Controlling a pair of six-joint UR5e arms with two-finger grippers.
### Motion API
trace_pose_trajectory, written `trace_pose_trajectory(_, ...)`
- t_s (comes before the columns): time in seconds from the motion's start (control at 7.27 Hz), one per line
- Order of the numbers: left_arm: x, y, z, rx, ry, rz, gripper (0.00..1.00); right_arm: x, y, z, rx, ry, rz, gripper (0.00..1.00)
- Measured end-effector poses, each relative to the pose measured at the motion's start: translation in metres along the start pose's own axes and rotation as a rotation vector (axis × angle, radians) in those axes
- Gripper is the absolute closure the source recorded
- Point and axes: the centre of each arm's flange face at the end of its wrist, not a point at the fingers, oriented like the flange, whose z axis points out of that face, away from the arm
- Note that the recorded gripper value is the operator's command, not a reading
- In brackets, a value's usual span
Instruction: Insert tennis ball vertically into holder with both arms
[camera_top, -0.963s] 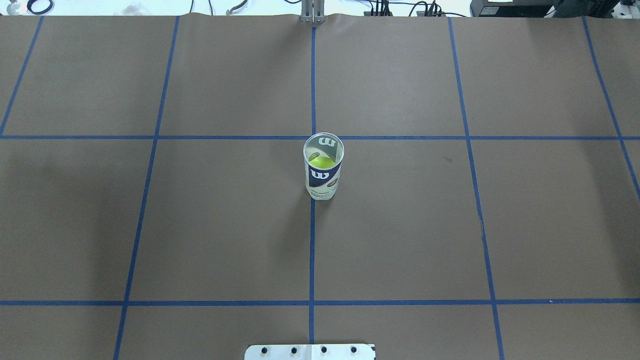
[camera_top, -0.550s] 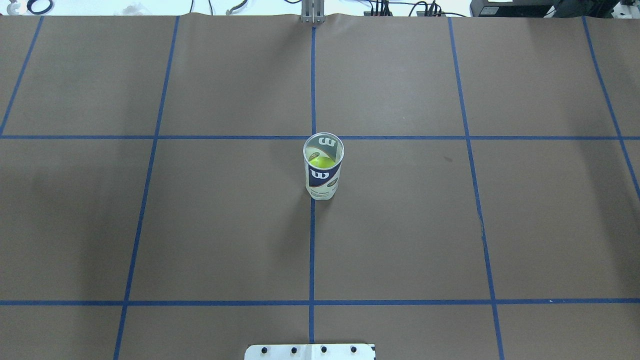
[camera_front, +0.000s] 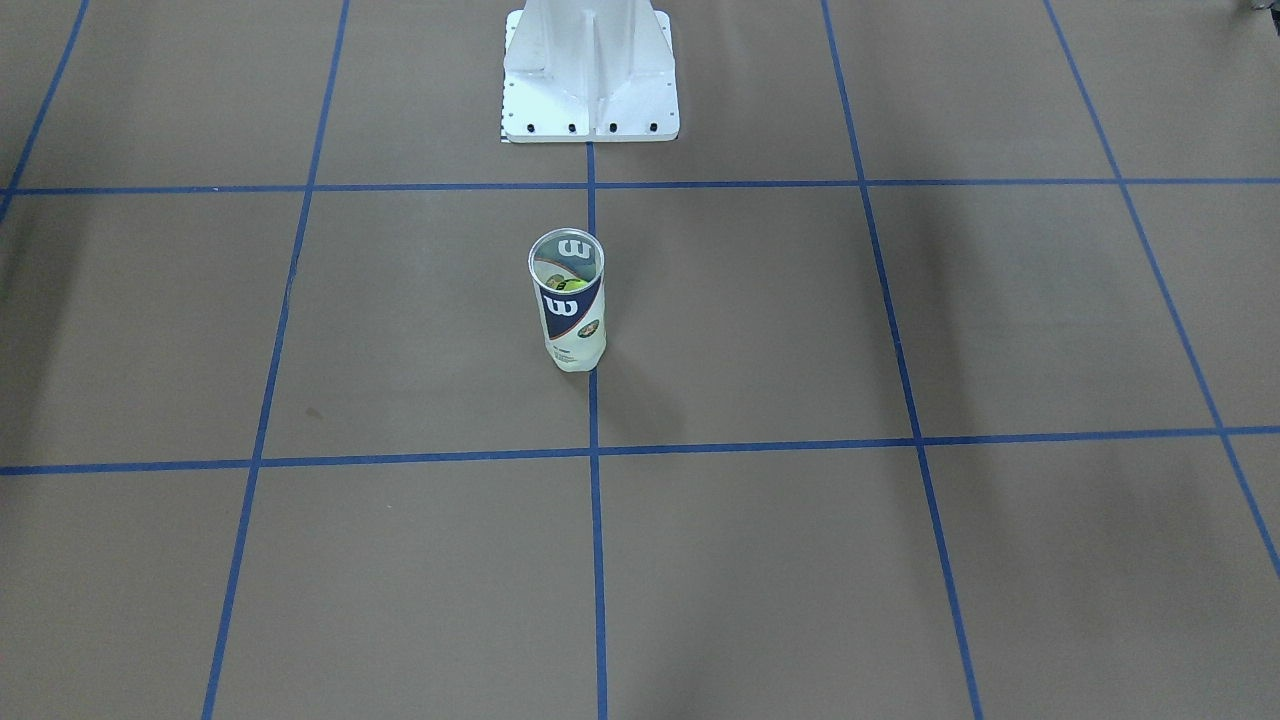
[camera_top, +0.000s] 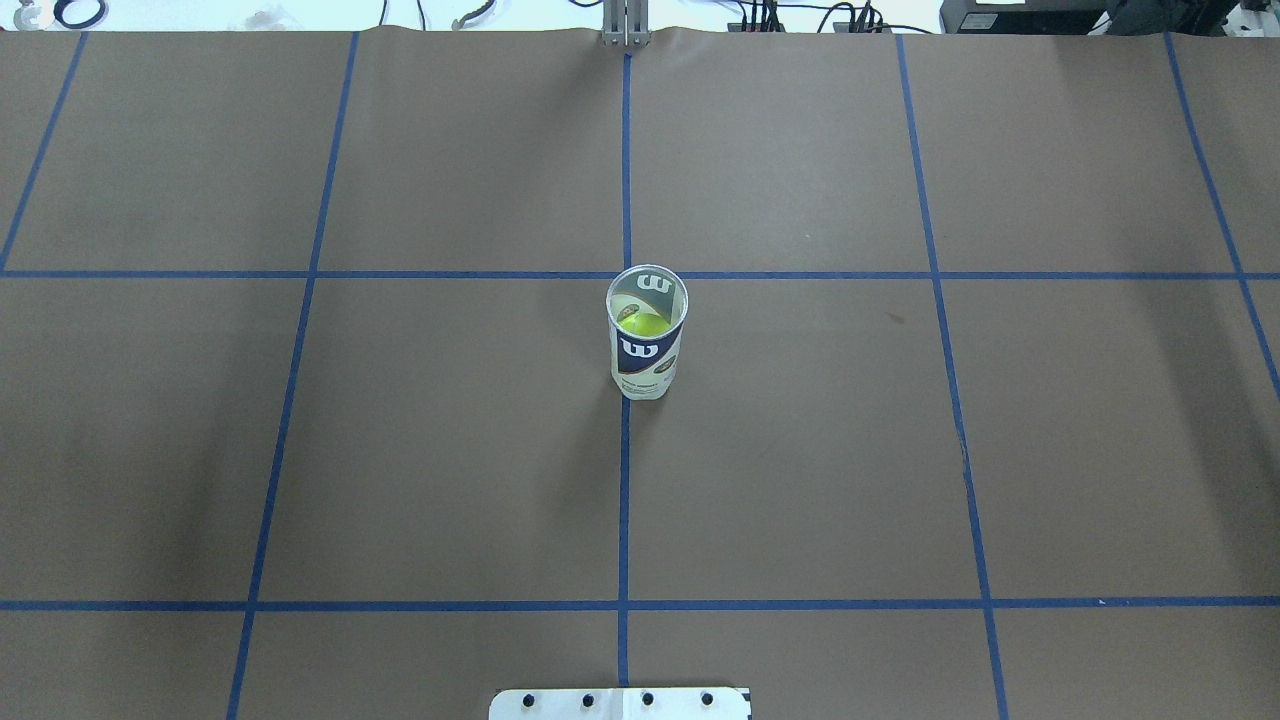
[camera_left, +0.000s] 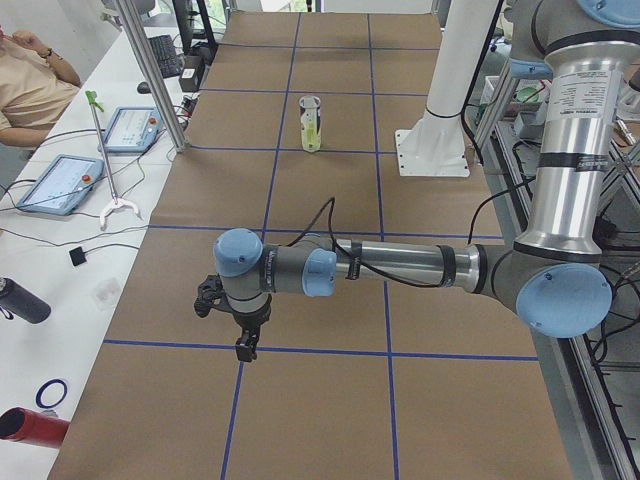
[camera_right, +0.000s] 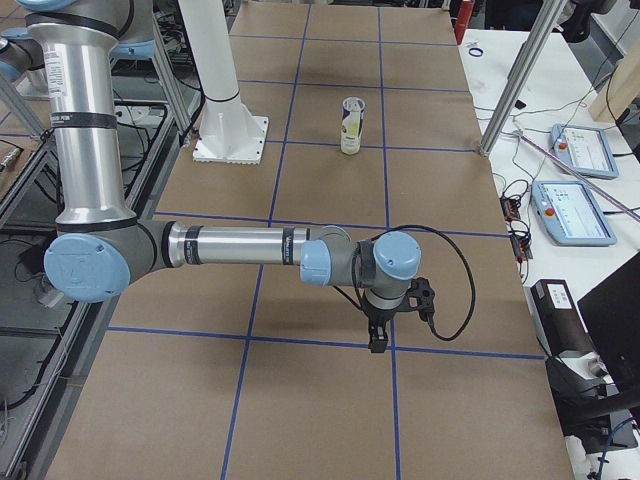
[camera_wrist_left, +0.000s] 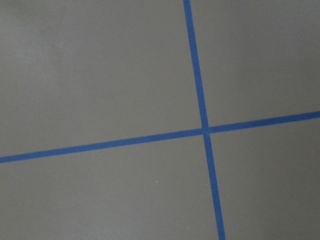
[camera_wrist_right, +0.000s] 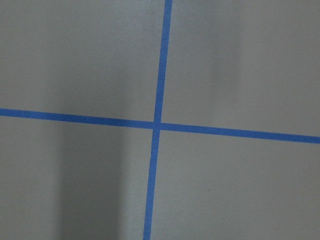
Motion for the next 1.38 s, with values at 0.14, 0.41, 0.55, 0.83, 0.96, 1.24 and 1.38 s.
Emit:
trace_pose_trajectory(0.14,0.0006,0.0083,0.0024,-0.003,0.001,0.004,0.0,0.0045,0.0086,0.0038,-0.01,0.013,0.007,0.0)
trace_pose_trajectory(0.41,0.0037,0.0106,0.0029,0.011,0.002,0.027,0.0,0.0112,0.0137,0.0059,-0.017,0.065,0.01,0.0)
trace_pose_trajectory(0.55,0.0047,0.01,0.0026,0.021,0.001,0.038,0.0,0.0128,0.0143,0.0063,-0.019,0.078,0.012,0.0)
trace_pose_trajectory(0.83,0.0058,0.0096,0.0023,0.035,0.0,0.051,0.0,0.0137,0.0148,0.0065,-0.018,0.086,0.01,0.0)
trace_pose_trajectory(0.96,0.0057,0.0097,0.0026,0.039,-0.001,0.055,0.0,0.0137,0.0147,0.0063,-0.015,0.087,0.007,0.0)
trace_pose_trajectory(1.24,0.004,0.0109,0.0057,0.036,0.0,0.054,0.0,0.0128,0.0134,0.0053,-0.001,0.088,-0.003,0.0)
trace_pose_trajectory(1.38,0.0036,0.0113,0.0068,0.034,0.0,0.053,0.0,0.0126,0.0128,0.0049,0.004,0.088,-0.006,0.0)
